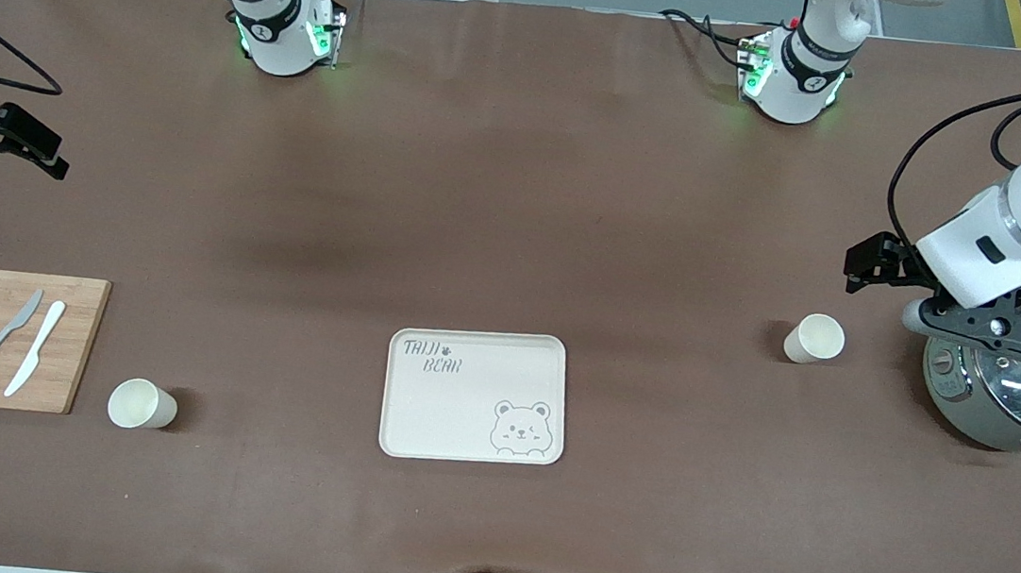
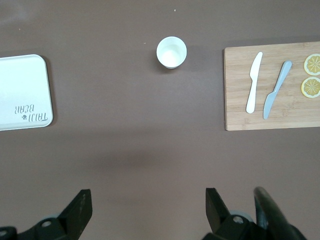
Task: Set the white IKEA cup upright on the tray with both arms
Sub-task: 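Lower the right gripper to one cup while the left gripper reaches another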
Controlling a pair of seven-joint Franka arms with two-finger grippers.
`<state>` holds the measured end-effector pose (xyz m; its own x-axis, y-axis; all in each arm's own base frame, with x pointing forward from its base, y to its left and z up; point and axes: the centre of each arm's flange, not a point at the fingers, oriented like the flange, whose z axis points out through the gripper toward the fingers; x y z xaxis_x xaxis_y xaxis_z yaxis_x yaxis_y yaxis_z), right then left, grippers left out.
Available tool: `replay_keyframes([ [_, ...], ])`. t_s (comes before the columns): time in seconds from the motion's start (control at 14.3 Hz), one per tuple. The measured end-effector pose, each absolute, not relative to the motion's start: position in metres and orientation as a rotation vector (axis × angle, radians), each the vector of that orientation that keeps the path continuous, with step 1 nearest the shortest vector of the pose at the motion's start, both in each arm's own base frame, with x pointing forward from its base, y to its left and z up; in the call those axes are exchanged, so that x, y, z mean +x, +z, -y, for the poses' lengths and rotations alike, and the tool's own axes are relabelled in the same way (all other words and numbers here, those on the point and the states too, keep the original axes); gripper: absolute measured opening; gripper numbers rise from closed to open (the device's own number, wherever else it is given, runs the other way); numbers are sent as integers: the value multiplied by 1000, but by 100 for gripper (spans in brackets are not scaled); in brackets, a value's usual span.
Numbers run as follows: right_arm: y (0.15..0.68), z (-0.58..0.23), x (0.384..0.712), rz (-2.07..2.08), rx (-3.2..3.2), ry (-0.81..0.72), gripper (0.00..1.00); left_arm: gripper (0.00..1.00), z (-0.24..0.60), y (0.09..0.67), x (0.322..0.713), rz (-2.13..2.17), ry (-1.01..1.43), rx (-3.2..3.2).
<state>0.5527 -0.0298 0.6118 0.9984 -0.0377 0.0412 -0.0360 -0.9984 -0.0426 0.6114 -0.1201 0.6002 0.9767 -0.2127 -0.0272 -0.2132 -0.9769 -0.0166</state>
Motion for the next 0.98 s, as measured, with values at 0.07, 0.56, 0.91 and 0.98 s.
replay_keyframes([
  [0.07, 612, 30, 553, -57, -3099, -65, 100, 100, 120, 600, 611, -334, 39, -3104],
  [0.56, 612, 30, 553, -57, -3099, -65, 100, 100, 63, 507, 653, -386, 73, -3062],
  [0.91, 609, 27, 555, -50, -3099, -61, 100, 100, -19, 423, 658, -487, 20, -3053],
  [0.98, 604, 26, 557, -46, -3100, -49, 100, 100, -14, 403, 654, -501, 4, -3051],
])
